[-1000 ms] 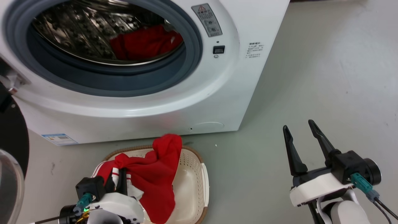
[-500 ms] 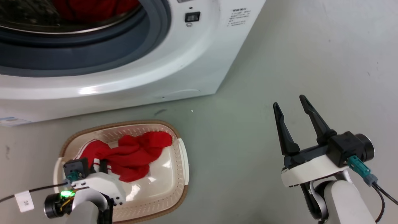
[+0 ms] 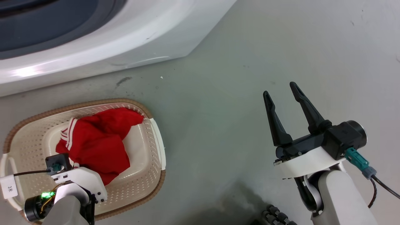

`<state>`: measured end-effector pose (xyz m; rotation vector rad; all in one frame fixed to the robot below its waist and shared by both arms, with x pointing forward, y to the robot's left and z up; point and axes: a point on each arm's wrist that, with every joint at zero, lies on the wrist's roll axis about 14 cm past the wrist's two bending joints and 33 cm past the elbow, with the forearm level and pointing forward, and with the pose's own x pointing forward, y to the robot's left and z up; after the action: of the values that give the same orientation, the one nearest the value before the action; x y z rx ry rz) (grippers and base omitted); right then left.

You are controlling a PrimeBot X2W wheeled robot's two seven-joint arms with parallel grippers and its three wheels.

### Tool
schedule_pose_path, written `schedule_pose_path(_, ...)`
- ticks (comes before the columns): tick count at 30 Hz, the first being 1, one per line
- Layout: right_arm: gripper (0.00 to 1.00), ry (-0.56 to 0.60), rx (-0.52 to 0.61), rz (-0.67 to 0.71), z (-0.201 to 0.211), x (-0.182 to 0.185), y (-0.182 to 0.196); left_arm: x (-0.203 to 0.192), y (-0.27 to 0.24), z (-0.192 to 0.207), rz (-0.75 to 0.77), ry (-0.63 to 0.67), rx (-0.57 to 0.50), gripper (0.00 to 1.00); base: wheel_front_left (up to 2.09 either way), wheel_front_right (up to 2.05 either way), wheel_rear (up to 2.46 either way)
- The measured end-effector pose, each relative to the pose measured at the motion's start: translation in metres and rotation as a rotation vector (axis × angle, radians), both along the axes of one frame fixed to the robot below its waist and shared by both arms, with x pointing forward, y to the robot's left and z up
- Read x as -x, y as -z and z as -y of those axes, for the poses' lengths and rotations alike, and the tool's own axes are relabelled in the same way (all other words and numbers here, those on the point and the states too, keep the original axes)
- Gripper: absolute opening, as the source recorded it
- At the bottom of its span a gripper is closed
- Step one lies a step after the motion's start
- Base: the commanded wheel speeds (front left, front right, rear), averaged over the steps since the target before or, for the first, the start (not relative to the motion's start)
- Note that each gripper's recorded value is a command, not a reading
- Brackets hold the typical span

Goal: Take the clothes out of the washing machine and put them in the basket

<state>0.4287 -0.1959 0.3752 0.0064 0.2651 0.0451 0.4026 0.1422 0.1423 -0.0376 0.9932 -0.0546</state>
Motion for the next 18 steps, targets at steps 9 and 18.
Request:
schedule_pose_path(9, 1.00, 0.015, 0.011, -0.044, 0.007, 0.001, 0.017, 0.026, 0.032, 0.006, -0.151, -0.003, 0.004, 0.00, 0.00, 0.00, 0.00)
schedule_pose_path(18, 1.00, 0.003, 0.008, 0.008, 0.003, -0.004, -0.001, 0.023, 0.013, 0.010, -0.122, -0.010, 0.025, 1.00, 0.00, 0.00, 0.00)
